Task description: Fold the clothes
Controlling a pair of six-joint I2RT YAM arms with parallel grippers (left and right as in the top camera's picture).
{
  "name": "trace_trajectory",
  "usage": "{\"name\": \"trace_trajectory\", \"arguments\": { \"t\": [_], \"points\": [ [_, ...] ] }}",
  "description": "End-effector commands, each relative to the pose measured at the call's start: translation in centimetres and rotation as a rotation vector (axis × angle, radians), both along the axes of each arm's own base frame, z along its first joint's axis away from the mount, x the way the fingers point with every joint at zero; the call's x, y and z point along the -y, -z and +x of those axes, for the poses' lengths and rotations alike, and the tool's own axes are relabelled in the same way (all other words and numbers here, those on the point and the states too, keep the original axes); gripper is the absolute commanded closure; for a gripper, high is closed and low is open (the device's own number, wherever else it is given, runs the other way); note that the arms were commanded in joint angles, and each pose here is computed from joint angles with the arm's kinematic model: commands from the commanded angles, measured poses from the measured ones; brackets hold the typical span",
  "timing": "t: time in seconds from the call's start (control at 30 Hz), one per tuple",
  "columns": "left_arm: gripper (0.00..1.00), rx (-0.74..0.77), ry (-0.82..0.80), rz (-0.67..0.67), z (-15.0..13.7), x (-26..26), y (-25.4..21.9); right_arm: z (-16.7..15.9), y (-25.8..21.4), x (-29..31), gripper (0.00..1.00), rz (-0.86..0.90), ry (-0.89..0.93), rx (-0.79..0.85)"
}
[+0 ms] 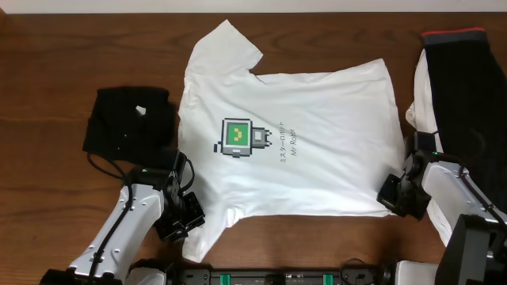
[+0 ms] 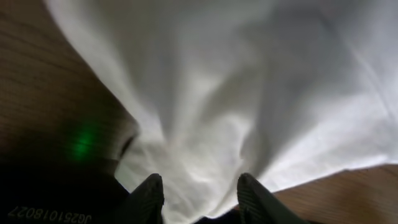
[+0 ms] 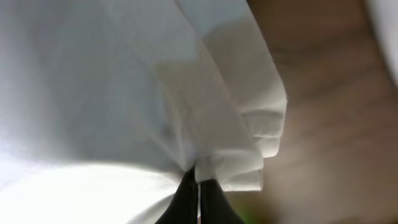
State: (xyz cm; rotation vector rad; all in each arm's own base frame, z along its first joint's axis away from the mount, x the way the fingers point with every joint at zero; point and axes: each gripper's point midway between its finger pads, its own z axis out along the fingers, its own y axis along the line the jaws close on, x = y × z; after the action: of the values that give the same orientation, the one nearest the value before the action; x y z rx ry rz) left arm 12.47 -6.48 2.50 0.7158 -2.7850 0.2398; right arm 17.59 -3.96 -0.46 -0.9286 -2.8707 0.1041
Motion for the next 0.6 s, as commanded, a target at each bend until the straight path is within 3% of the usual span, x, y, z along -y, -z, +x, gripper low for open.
{"name": "trace_trajectory", "arguments": {
  "t": [0.0, 0.37, 0.4, 0.5, 0.57],
  "points": [
    [0.69, -0.011, 0.037, -0.026, -0.4, 0.3, -0.2, 0.2, -1.0, 1.6, 0.99, -0.073, 0.033, -0.001],
    [0.79, 0.052, 0.059, -0.042, 0.3, 0.5, -2.1, 3.3, -5.4, -1.7, 0.99, 0.13, -0.138, 0.201],
    [0.75, 0.058, 0.07, -0.052, 0.2, 0.6, -2.2, 3.5, -5.8, -1.7, 0.99, 0.126, -0.14, 0.215],
    [0.48, 0.039, 0.078, -0.088, -0.4, 1.1, -2.6, 3.7, -6.3, -1.6, 0.99, 0.119, -0.142, 0.242],
    [0.41, 0.023, 0.077, -0.091, -0.8, 1.1, -2.5, 3.7, -6.4, -1.6, 0.99, 0.119, -0.142, 0.244]
  ]
}}
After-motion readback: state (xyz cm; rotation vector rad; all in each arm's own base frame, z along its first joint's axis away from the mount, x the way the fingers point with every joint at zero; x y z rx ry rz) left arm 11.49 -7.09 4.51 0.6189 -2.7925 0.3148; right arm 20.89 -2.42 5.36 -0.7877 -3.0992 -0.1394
